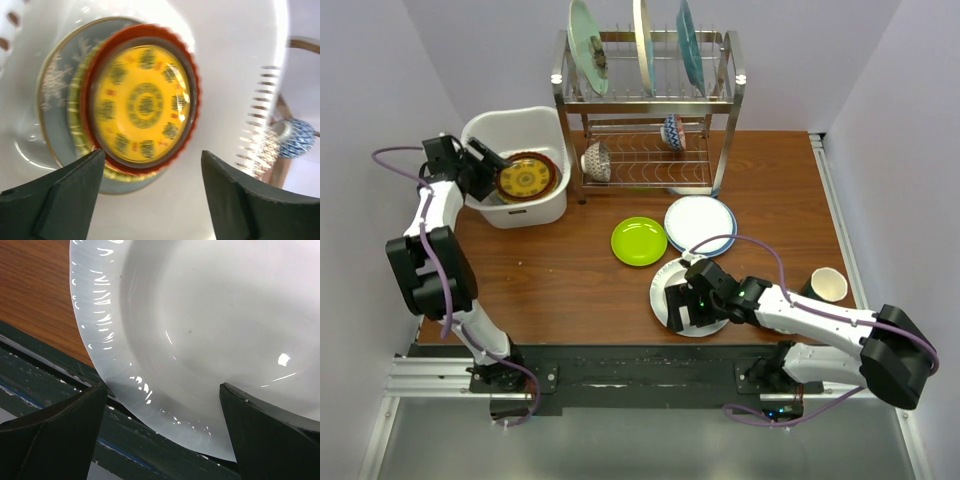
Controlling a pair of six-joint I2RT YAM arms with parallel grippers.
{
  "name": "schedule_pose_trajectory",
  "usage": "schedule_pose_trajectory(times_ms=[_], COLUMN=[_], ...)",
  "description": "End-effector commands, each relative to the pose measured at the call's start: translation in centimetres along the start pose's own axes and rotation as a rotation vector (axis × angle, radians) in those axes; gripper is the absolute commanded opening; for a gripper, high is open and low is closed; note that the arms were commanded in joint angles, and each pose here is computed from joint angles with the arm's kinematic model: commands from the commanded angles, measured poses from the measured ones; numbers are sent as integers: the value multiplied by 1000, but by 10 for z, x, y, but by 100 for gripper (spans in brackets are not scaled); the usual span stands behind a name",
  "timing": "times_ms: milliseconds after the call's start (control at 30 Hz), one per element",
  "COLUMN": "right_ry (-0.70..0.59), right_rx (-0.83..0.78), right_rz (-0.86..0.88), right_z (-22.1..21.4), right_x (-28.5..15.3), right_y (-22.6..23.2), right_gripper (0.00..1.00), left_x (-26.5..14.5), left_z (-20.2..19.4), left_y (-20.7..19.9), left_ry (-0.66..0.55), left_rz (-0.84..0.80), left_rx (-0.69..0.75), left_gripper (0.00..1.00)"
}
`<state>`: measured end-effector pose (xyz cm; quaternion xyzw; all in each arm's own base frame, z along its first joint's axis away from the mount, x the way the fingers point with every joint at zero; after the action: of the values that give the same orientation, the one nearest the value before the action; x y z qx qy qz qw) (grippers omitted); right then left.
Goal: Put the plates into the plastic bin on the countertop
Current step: Place the plate in the plastic bin, then pick up the plate at the center of the board.
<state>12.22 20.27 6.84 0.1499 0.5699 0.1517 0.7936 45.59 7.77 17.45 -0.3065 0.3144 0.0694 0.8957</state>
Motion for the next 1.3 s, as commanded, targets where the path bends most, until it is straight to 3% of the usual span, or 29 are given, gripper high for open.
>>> schedule_pose_trajectory(times_ms=[0, 133, 433, 767, 900, 1267], right_ry=[15, 19, 15, 20, 22, 30], right_rx=[-4, -2, 4, 18, 19, 22], right_rz=[-11, -5, 13, 27, 29, 26], right_z=[-1, -2, -3, -8, -9, -12], right_x=[-2, -2, -4, -4, -4, -2], right_y=[-1, 0, 2, -2, -2, -5], right_gripper=[99, 99, 99, 99, 99, 99], left_x=[-48, -87, -148, -160, -159, -149], left_z=[39, 47, 6, -52, -87, -180], left_y=[-41, -66, -91, -112, -132, -142], left_ry=[-168, -235, -258, -166, -101, 36], left_rz=[-138, -218, -322, -373, -416, -438], left_rx=[111, 172, 253, 322, 343, 337], left_gripper=[85, 89, 95, 100, 100, 98])
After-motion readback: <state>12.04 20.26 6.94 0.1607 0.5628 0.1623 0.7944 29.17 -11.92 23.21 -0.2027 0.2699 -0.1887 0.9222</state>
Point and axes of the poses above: each gripper's point midway between its finger pads, its own x axis out along the fingers, its own y axis along the line the jaws close on, z = x × y, the point moved 3 cm from there along -x, back along the fingers, and after that the axes turned 15 degrees about x, right-handed, at the moved point
